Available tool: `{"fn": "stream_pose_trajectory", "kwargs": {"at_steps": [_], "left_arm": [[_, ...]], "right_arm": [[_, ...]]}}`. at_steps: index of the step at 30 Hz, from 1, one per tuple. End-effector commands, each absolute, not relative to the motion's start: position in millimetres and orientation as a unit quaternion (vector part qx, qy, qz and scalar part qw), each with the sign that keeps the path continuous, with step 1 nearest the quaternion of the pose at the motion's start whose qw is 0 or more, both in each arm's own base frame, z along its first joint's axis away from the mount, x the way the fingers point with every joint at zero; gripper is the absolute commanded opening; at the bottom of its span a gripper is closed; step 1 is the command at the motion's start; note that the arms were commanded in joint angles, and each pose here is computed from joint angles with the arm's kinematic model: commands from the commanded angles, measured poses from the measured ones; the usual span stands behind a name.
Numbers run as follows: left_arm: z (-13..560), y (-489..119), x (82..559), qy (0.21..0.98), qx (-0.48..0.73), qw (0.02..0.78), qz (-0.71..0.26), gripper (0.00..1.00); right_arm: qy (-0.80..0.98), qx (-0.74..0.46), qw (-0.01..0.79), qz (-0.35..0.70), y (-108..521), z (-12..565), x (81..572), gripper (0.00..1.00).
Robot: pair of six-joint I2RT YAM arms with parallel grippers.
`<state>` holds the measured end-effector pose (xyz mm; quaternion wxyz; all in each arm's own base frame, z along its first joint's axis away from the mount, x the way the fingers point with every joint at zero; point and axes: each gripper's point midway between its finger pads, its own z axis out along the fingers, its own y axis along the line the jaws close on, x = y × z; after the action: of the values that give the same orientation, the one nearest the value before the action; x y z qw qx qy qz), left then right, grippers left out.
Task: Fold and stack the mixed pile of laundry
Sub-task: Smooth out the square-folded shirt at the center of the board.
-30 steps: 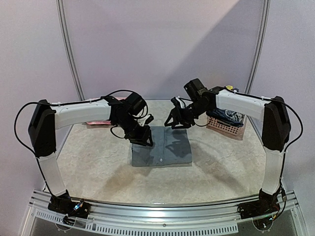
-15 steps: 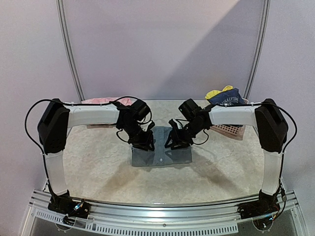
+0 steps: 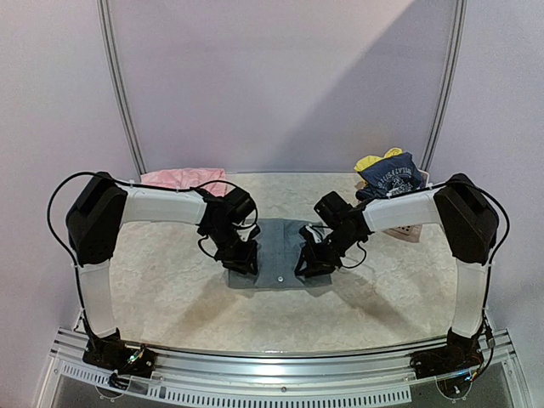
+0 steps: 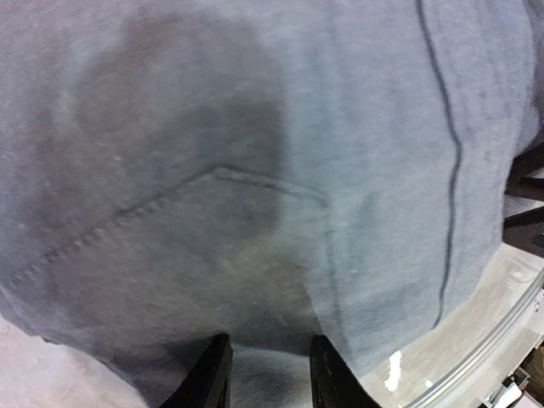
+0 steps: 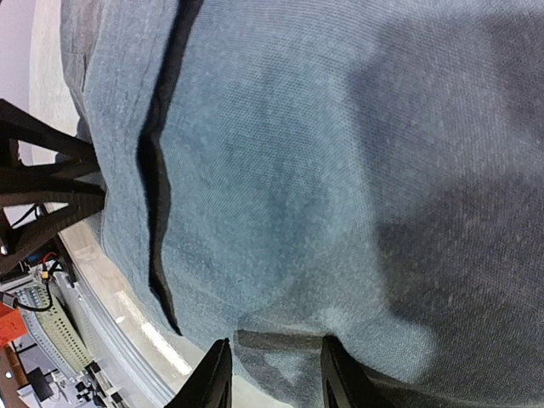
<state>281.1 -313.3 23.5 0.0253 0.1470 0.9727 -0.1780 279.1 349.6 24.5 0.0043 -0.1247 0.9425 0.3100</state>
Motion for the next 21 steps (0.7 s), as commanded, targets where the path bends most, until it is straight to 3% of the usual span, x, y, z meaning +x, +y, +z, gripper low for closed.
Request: {"fn": "stream_pose_trajectory", "kwargs": {"at_steps": [1, 11, 17, 21], "left_arm": [[10, -298, 280, 0.976, 0.149, 0.024, -0.154, 0.31], [8, -276, 265, 0.979, 0.151, 0.030, -0.133, 0.30], [60, -276, 277, 0.974, 0.165, 0.085, -0.130, 0.31], [96, -284, 285, 0.967, 0.175, 0.114, -0.146, 0.33]], "right_arm": [[0.964, -0.117, -0.008, 0.240, 312, 3, 262, 0.37], [0.968, -0.112, 0.017, 0.223, 293, 43, 254, 0.38], [0.976, -0.119, 0.032, 0.182, 278, 87, 258, 0.39], [0.964, -0.133, 0.083, 0.217, 298, 136, 280, 0.41]]}}
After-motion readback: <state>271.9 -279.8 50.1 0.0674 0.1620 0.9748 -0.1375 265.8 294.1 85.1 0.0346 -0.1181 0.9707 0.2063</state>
